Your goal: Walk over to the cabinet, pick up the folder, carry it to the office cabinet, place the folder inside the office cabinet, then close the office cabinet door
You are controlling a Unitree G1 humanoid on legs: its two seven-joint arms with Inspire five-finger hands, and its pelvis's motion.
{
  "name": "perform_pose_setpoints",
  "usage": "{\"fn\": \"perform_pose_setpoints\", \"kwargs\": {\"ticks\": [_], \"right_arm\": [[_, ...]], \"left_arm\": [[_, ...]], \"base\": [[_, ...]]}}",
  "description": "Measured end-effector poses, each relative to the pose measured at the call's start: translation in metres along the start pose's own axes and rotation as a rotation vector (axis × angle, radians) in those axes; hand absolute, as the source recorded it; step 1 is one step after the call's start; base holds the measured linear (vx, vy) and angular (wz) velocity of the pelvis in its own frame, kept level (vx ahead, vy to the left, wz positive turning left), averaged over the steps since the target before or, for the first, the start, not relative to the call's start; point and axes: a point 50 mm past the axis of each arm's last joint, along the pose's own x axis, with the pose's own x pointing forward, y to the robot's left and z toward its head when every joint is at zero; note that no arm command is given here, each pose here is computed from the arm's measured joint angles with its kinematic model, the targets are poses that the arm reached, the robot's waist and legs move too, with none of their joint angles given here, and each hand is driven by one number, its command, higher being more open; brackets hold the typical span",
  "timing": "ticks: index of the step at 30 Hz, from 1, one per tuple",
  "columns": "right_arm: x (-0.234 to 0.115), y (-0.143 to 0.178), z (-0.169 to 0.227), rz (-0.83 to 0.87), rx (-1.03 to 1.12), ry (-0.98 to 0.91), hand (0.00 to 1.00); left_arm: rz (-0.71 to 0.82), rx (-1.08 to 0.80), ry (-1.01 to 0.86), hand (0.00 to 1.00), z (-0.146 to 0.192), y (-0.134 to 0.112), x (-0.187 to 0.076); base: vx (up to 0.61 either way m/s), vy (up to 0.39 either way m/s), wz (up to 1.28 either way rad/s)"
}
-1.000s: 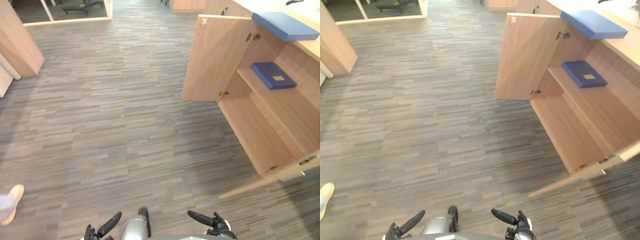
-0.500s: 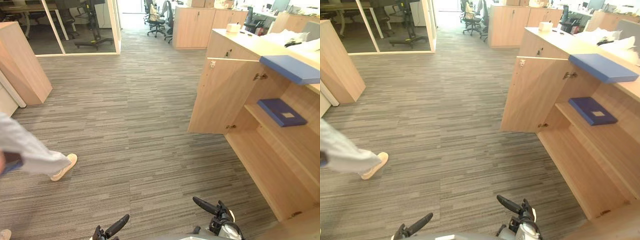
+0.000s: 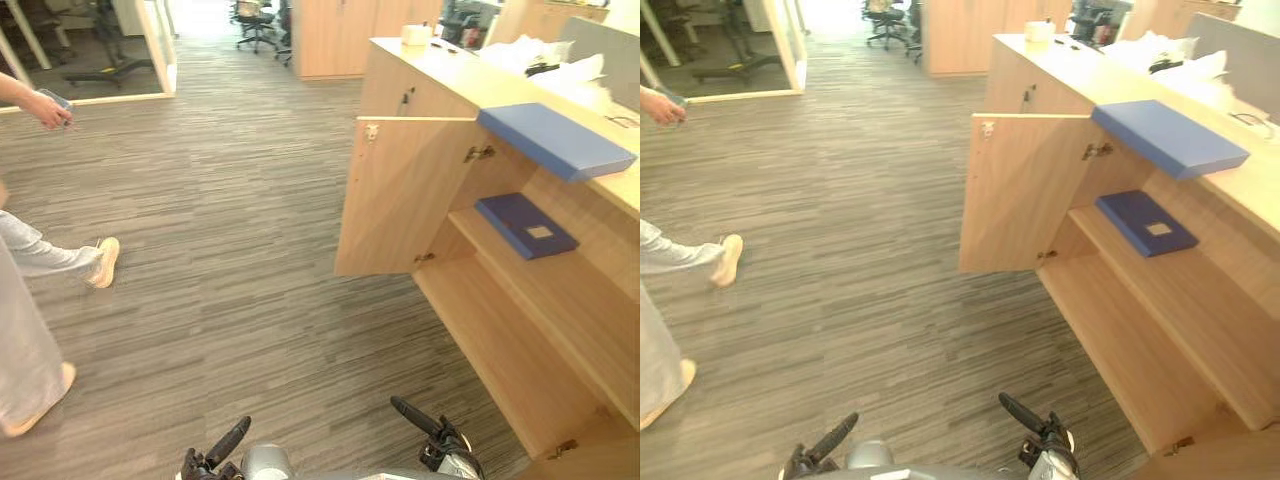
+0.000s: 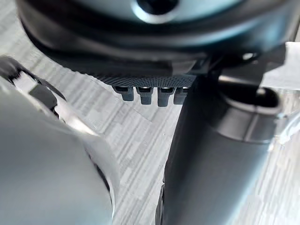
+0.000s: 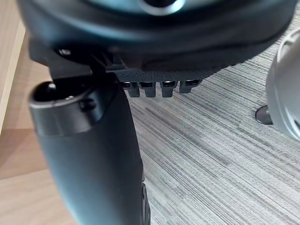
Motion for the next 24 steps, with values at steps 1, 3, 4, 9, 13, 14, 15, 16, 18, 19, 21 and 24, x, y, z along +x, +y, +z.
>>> {"fn": "perform_pose_setpoints", "kwargs": {"ticks": [1,3,4,9,13,14,15,16,18,19,21,24], "right_arm": [[0.0,0.001,0.0,-0.004,-0.001,0.003,1.0],[0.0,0.001,-0.001,-0.008,-0.003,0.01,1.0],[0.0,-0.001,-0.002,-0.011,-0.005,0.011,1.0],[-0.002,0.001,-0.017,0.019,-0.067,0.073,1.0],[-0.001,0.002,-0.01,0.025,-0.052,0.047,1.0],[0.0,-0.001,-0.001,0.02,-0.039,0.002,1.0],[0.0,-0.002,0.002,0.012,-0.018,-0.011,1.0],[0.0,-0.003,0.002,0.007,-0.007,-0.013,1.0],[0.0,-0.004,0.002,0.007,-0.006,-0.015,1.0],[0.001,-0.006,0.004,0.003,-0.002,-0.026,1.0],[0.002,-0.008,0.007,-0.009,-0.004,-0.029,1.0],[0.002,0.0,0.014,0.013,-0.005,-0.052,1.0]], "left_arm": [[-0.002,-0.015,0.001,1.0,-0.001,-0.002,-0.001],[0.003,-0.023,-0.006,1.0,0.0,-0.002,-0.001],[0.002,-0.029,-0.006,1.0,-0.001,-0.005,-0.002],[0.049,-0.07,0.01,1.0,-0.001,0.002,0.001],[0.093,-0.104,0.063,1.0,-0.012,0.01,-0.001],[0.081,-0.099,0.062,1.0,-0.011,0.006,0.0],[0.076,-0.09,0.063,1.0,-0.011,0.006,0.0],[0.075,-0.075,0.07,1.0,-0.013,0.008,0.001],[0.066,-0.05,0.076,1.0,-0.015,0.009,0.001],[0.065,-0.04,0.091,1.0,-0.019,0.01,0.0],[0.079,-0.031,0.119,1.0,-0.027,0.016,-0.003],[0.092,-0.004,0.161,1.0,-0.035,0.02,-0.004]], "base": [[0.42,0.208,-1.13],[0.45,0.304,-1.02],[0.56,0.441,-1.03],[0.48,0.4,-0.79],[0.3,0.342,-1.48],[0.16,0.217,-0.41],[0.18,0.213,-0.23],[0.11,0.106,-0.03],[0.16,0.065,-0.22],[0.18,0.001,-0.33],[0.23,-0.094,-0.55],[0.24,-0.239,-0.6]]}}
